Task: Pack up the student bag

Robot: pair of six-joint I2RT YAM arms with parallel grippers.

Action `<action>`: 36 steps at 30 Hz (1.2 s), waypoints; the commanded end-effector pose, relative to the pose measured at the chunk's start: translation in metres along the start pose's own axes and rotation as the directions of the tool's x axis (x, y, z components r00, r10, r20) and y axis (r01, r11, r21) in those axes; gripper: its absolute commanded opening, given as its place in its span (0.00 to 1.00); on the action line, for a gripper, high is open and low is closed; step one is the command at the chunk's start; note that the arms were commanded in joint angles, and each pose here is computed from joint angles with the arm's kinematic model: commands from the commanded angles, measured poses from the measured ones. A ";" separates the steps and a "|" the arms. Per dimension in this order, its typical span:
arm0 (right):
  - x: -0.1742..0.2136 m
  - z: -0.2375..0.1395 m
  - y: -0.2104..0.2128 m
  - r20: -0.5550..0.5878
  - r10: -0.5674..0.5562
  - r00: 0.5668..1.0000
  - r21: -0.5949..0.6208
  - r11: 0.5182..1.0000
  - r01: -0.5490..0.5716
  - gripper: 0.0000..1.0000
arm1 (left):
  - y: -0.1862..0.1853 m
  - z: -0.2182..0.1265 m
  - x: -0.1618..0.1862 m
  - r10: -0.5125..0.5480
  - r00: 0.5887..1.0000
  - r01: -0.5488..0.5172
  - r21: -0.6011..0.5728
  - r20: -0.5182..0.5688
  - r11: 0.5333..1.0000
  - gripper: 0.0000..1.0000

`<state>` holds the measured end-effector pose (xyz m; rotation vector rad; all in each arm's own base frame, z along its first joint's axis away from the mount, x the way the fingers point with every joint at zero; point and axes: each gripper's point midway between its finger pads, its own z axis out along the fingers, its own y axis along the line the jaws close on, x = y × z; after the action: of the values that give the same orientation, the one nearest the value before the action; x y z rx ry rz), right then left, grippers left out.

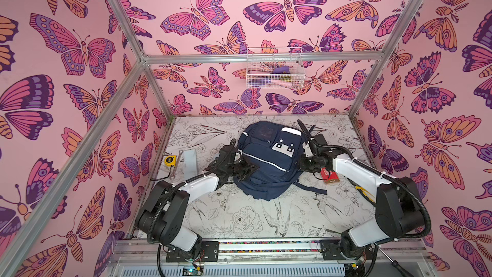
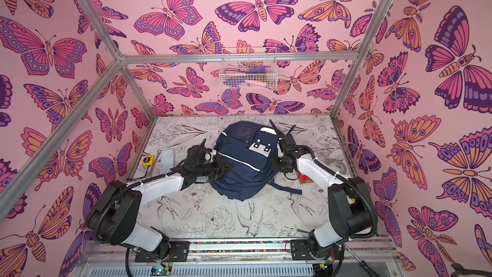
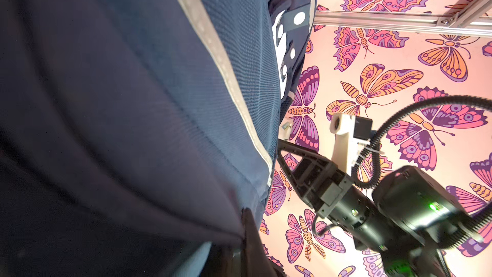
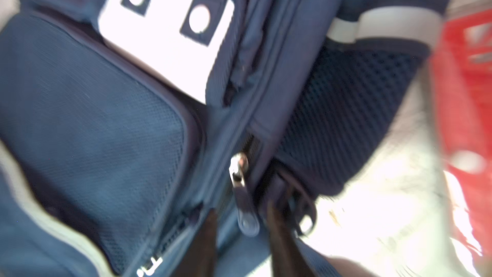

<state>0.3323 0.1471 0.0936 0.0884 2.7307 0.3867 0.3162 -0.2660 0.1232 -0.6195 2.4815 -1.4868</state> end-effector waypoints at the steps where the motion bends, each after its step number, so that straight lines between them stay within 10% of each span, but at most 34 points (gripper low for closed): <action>1: 0.006 -0.017 -0.024 -0.038 -0.089 0.995 0.208 0.974 0.095 0.42 | -0.013 -0.002 0.000 0.048 0.999 -0.048 0.056 -0.011 0.997 0.00; 14: 0.004 0.010 -0.003 -0.181 -0.300 0.937 0.373 0.860 0.347 0.35 | -0.010 0.001 0.000 0.040 0.999 -0.039 0.047 -0.023 0.998 0.00; 36: 0.025 0.045 -0.011 -0.228 -0.284 0.931 0.352 0.868 0.351 0.19 | -0.006 0.004 -0.002 0.034 0.999 -0.033 0.037 -0.026 0.999 0.00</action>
<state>0.3335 0.1528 0.0586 -0.2713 2.8385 -0.2338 0.3145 -0.2668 0.1152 -0.6272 2.5106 -1.4945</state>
